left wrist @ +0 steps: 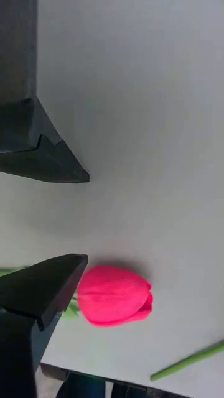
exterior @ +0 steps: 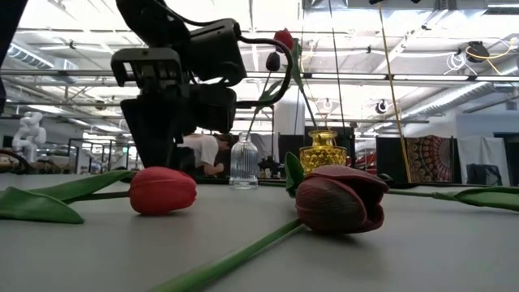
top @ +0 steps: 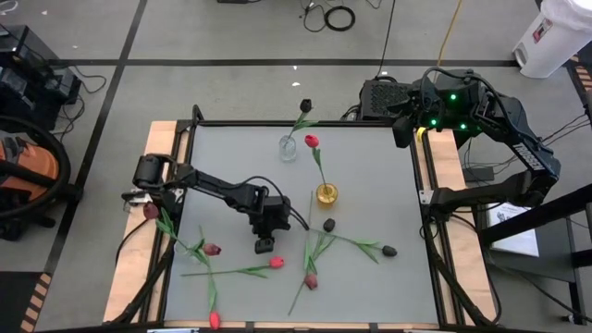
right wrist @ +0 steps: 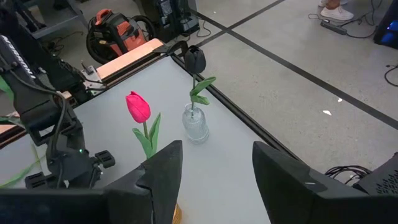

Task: Sort flowers into vase by color
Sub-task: Put the right pink tulip into the yellow vase

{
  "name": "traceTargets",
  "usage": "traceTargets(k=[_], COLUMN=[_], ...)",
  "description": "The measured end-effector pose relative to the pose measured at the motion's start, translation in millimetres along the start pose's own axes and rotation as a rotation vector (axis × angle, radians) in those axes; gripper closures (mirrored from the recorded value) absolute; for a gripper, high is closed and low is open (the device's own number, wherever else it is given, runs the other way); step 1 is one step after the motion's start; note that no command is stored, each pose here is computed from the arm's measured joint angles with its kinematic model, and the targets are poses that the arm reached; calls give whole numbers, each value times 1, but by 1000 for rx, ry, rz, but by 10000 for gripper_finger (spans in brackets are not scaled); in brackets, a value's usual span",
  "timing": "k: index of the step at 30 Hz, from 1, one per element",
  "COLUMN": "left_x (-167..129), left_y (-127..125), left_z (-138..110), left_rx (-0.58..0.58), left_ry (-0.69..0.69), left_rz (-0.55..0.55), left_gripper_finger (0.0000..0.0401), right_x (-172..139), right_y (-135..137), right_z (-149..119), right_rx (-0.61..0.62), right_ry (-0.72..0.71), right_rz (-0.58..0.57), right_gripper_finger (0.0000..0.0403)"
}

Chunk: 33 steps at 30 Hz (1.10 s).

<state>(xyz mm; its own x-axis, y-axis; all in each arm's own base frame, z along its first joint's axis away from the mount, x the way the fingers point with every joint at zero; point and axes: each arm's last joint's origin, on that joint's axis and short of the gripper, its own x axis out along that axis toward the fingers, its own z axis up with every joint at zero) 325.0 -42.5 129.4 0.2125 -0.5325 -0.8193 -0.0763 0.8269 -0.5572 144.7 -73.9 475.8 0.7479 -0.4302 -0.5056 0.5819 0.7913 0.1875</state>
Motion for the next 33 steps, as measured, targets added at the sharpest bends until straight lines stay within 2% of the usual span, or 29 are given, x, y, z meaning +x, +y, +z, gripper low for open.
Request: traceTargets(k=[19, 33], left_x=[9, 17], left_y=[-15, -28], left_z=[-11, -16], left_rx=[-105, -98], left_ry=[125, 158], left_rz=[-154, -183], left_gripper_finger=[196, 196], right_x=[0, 0], right_y=[0, 0], right_z=[0, 0], right_rx=[0, 0], right_ry=[0, 0], right_rz=[0, 0], right_gripper_finger=[215, 215])
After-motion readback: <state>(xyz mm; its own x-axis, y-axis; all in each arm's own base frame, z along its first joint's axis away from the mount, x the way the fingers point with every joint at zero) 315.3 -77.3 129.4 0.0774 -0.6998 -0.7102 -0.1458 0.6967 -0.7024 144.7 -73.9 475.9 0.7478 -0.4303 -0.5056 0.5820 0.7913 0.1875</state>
